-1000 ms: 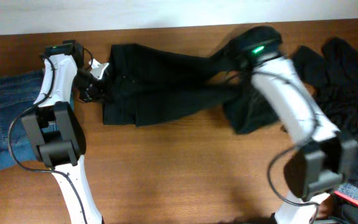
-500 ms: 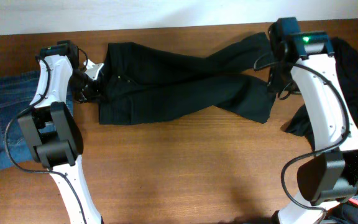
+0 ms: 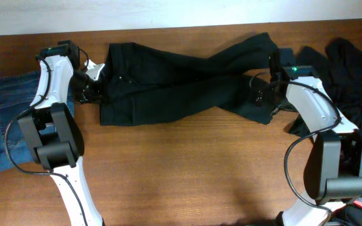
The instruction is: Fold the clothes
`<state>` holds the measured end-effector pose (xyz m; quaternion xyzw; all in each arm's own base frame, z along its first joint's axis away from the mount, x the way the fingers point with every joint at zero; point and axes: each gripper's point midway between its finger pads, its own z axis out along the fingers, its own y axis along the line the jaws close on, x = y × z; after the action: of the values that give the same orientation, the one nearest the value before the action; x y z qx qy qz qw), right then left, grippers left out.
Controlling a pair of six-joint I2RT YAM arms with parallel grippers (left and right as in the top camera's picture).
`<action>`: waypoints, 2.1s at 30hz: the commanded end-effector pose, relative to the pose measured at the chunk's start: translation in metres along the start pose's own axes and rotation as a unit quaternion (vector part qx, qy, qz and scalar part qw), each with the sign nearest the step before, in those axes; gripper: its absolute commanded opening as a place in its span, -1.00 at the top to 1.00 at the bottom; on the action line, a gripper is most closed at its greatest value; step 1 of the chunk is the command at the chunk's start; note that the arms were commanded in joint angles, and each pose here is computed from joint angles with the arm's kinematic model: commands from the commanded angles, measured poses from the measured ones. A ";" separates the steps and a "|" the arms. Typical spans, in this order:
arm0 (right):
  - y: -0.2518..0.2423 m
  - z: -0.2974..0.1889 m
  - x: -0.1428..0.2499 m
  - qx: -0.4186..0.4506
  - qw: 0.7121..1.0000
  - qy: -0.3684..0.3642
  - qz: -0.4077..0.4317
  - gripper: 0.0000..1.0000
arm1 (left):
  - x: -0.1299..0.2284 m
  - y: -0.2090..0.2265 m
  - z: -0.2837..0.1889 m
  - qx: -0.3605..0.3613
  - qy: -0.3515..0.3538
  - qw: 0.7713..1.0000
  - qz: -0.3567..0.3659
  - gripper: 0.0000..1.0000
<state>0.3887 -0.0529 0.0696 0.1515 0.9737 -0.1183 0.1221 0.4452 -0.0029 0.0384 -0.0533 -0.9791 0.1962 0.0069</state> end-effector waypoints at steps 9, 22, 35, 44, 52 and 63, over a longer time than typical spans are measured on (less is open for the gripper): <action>0.054 0.022 0.012 -0.172 0.984 0.039 0.012 -0.97 | -0.002 -0.001 -0.016 -0.012 -0.017 1.000 -0.001 0.99; 0.034 0.032 -0.015 -0.124 0.991 0.003 0.050 0.92 | -0.001 -0.001 -0.016 -0.012 -0.016 1.000 -0.001 0.99; -0.030 -0.063 -0.092 -0.058 0.991 -0.122 -0.016 -0.22 | -0.001 -0.001 -0.016 -0.012 -0.016 1.000 -0.001 0.98; -0.028 -0.027 -0.048 -0.049 0.998 -0.032 -0.033 -0.60 | -0.002 0.000 -0.016 -0.012 -0.018 1.000 -0.001 0.98; -0.029 -0.019 -0.051 -0.048 0.998 -0.031 -0.029 -0.98 | -0.002 0.000 -0.016 -0.012 -0.018 1.000 -0.001 0.98; 0.000 0.050 -0.058 -0.118 0.993 -0.009 -0.017 -0.81 | -0.004 0.000 -0.016 -0.013 -0.021 1.000 0.001 0.90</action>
<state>0.4480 -0.0888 0.0514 0.1203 0.9812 -0.0330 0.1471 0.4462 -0.0043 0.0383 -0.0552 -0.9791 0.1957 0.0051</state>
